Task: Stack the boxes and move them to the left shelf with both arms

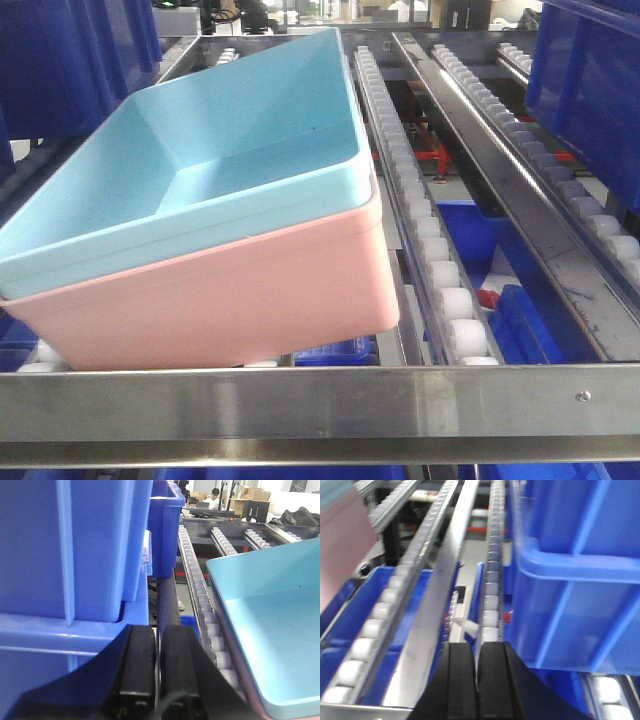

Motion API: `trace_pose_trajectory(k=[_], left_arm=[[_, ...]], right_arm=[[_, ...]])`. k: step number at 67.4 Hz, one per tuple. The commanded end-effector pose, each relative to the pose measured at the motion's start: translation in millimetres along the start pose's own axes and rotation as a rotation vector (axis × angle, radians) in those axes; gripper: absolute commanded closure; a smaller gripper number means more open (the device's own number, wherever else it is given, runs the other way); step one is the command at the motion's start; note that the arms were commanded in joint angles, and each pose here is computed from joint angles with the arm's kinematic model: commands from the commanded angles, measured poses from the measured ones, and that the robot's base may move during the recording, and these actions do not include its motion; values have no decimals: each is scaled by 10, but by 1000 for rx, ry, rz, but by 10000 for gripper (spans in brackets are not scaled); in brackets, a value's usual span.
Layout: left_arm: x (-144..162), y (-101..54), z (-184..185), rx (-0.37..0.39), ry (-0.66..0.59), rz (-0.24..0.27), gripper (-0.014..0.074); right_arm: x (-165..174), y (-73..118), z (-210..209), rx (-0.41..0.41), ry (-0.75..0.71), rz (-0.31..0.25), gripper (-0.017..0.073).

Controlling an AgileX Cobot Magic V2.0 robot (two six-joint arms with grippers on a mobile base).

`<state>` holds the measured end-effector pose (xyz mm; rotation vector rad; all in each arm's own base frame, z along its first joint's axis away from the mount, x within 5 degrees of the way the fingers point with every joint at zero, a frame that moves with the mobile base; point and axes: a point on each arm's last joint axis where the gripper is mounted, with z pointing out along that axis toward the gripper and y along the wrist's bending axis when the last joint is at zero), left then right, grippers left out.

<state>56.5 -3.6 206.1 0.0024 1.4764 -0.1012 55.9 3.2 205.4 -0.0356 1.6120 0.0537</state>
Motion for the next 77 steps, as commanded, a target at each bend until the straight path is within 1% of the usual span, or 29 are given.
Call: trace_pose_trajectory(k=[1, 8, 32, 77], left_arm=[[8, 2, -11, 3, -77, 2, 583], [8, 2, -11, 3, -77, 2, 583], [8, 2, -11, 3, -77, 2, 583], [8, 2, -11, 3, -77, 2, 583]], right_arm=[[-97, -11, -37, 21, -123, -13, 504], [-23, -12, -17, 19, -112, 27, 504], [-71, -12, -24, 19, -165, 27, 504], [-71, -12, -24, 19, -165, 27, 504]])
